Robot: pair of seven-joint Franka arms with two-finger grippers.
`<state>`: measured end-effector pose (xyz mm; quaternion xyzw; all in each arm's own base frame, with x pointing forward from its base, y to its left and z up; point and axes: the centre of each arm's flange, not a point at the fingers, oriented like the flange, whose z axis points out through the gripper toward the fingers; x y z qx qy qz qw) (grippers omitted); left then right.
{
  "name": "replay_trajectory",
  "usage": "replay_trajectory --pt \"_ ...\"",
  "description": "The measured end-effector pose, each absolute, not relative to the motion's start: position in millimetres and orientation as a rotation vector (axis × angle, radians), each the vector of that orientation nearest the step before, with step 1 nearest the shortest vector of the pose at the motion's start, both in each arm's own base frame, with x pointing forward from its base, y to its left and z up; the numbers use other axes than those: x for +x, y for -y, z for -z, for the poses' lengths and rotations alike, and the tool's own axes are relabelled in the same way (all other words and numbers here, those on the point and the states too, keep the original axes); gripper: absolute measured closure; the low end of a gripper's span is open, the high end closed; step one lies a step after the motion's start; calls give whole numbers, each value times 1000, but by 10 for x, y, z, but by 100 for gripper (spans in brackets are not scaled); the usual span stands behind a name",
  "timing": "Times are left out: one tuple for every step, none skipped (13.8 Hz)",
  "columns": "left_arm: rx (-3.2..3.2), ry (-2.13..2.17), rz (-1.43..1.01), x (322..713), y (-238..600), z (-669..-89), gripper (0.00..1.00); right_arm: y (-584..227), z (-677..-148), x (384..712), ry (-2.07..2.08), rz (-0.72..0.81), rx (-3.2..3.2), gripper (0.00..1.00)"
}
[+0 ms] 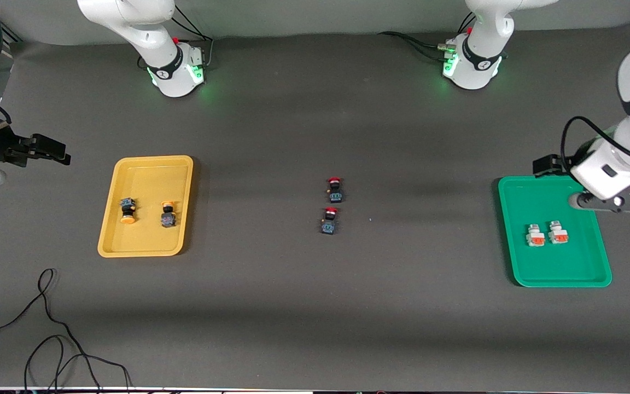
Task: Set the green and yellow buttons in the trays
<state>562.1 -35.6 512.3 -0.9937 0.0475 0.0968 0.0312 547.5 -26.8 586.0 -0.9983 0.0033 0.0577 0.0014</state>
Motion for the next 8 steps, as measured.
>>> replay_trajectory --pt "-3059 -157 -305 5572 397 -5109 0 271 -5865 5476 -11 -179 -3134 0" --pt "-3058 -167 -304 5555 426 -5112 0 272 -5872 5477 -12 -177 -3134 0" --pt "-3062 -171 -294 5562 433 -5141 0 272 -5878 5478 -12 -175 -3134 0" --pt "-3069 -167 -277 5581 429 -5234 0 272 -5879 5478 -12 -174 -3134 0" --pt "-3072 -160 -273 5593 415 -5376 0 272 -5878 5479 -12 -174 -3134 0" --pt "-3074 -151 -269 5600 390 -5534 0 271 -5877 5480 -11 -174 -3134 0" --pt "-3078 -142 -253 5613 353 -5666 0 270 -5878 5482 -11 -172 -3134 0" --pt "-3087 -137 -238 5624 313 -5757 0 270 -5879 5484 -11 -169 -3134 0"
